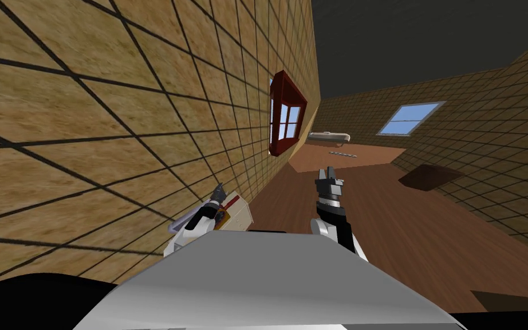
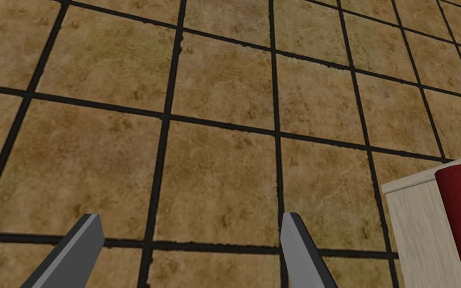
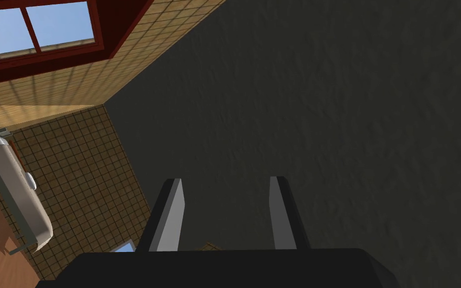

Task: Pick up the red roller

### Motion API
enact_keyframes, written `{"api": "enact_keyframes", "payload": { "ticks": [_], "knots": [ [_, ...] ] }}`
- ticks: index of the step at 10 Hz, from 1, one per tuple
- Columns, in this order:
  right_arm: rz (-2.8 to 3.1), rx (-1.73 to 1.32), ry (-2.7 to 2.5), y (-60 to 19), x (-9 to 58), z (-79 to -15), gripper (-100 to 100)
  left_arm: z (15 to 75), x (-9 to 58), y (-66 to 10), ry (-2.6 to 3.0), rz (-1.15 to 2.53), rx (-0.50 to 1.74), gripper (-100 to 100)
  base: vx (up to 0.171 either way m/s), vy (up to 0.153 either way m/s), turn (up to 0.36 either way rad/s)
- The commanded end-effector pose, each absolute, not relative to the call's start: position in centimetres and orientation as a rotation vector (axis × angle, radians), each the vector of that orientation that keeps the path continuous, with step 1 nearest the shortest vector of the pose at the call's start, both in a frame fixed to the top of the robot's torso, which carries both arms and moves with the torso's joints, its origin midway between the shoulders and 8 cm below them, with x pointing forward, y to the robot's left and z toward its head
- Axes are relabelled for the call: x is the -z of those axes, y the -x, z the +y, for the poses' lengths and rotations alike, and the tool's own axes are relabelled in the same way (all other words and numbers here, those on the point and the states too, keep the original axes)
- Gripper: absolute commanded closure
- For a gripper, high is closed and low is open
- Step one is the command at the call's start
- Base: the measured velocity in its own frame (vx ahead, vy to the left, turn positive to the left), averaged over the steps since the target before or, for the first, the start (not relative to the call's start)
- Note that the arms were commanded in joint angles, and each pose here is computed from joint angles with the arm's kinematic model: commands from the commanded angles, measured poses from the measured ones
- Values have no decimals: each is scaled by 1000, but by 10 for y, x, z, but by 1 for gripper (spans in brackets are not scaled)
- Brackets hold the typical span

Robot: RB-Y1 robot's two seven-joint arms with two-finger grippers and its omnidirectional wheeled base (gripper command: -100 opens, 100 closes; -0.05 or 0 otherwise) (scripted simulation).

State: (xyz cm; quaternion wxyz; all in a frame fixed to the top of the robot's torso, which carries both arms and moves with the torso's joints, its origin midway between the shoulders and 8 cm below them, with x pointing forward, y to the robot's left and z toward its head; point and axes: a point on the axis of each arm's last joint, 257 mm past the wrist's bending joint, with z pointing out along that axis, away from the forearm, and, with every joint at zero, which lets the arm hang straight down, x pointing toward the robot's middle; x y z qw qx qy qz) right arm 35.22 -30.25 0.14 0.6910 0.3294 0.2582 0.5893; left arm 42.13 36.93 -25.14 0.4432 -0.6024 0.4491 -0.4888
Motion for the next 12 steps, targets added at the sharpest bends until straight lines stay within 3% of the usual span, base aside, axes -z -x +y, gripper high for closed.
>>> {"api": "enact_keyframes", "payload": {
  "ticks": [1,12],
  "knots": [
    [577,-1317,-736,-352,-1,-303,0,378,269,-415,1554,1128,1178,-100,90,-38,-81],
    [577,-1317,-736,-352,-1,-303,0,460,427,-323,2112,1114,802,-100,97,-19,-118]
  ]
}}
